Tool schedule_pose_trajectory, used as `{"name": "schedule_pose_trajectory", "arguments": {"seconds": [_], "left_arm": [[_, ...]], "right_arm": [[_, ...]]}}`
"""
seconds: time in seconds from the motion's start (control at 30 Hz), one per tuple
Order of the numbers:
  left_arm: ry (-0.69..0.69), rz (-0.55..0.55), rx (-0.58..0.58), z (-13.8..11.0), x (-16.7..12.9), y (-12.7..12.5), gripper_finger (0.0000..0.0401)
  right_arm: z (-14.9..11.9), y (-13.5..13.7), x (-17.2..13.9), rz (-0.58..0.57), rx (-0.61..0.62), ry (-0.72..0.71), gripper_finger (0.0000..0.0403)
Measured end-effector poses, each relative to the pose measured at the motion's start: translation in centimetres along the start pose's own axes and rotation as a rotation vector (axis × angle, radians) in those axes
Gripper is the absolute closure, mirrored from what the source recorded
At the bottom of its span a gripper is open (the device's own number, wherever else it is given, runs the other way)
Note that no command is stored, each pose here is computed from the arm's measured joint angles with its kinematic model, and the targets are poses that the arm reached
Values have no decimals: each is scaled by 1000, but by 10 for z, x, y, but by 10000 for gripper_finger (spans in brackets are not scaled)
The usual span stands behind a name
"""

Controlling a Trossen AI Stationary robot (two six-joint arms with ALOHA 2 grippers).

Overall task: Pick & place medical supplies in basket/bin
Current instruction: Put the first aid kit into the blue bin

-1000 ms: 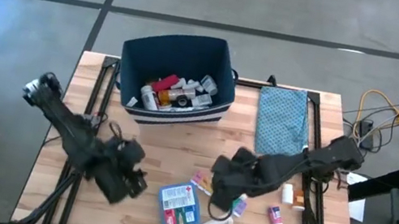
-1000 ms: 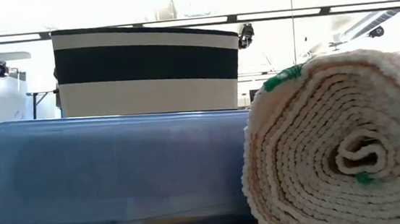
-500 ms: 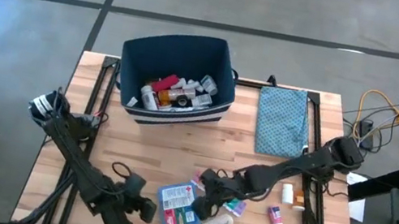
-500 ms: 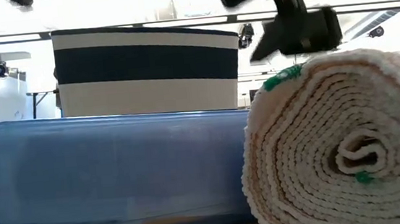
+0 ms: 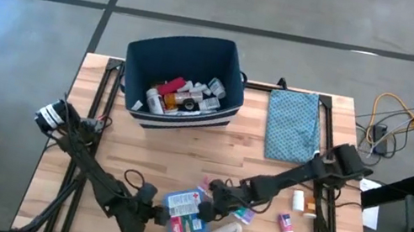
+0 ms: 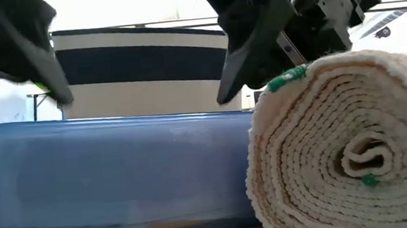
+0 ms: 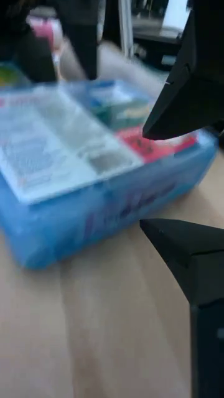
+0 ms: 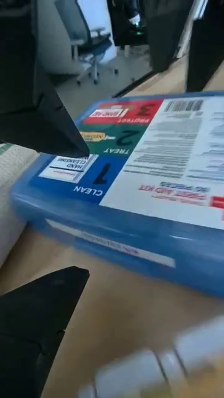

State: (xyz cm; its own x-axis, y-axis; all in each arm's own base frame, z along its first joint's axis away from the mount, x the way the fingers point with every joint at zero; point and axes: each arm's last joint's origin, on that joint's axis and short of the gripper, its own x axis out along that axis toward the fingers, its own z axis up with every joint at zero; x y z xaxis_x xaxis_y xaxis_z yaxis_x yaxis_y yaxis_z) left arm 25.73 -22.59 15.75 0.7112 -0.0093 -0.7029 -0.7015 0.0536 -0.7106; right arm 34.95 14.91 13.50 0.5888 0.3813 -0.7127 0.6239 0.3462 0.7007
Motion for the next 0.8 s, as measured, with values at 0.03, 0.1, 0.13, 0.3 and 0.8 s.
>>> {"name": "schedule_pose_trajectory", "arguments": {"seconds": [0.03,0.1,0.13,0.3,0.8], "left_arm": [[-6,9,2,1,3,2,203],[-17,22,-1,3,10,4,203],[-14,22,-5,3,13,4,203],[12,6,-33,1,26,5,203],[-32,-22,124,4,30,4,202]], "right_arm": [[0,0,4,-6,1,-3,113],[2,3,8,2,-6,-2,115],[4,3,11,-2,-11,-2,116],[11,3,19,-27,-24,25,115],[15,48,-14,-39,-247,8,107]]}}
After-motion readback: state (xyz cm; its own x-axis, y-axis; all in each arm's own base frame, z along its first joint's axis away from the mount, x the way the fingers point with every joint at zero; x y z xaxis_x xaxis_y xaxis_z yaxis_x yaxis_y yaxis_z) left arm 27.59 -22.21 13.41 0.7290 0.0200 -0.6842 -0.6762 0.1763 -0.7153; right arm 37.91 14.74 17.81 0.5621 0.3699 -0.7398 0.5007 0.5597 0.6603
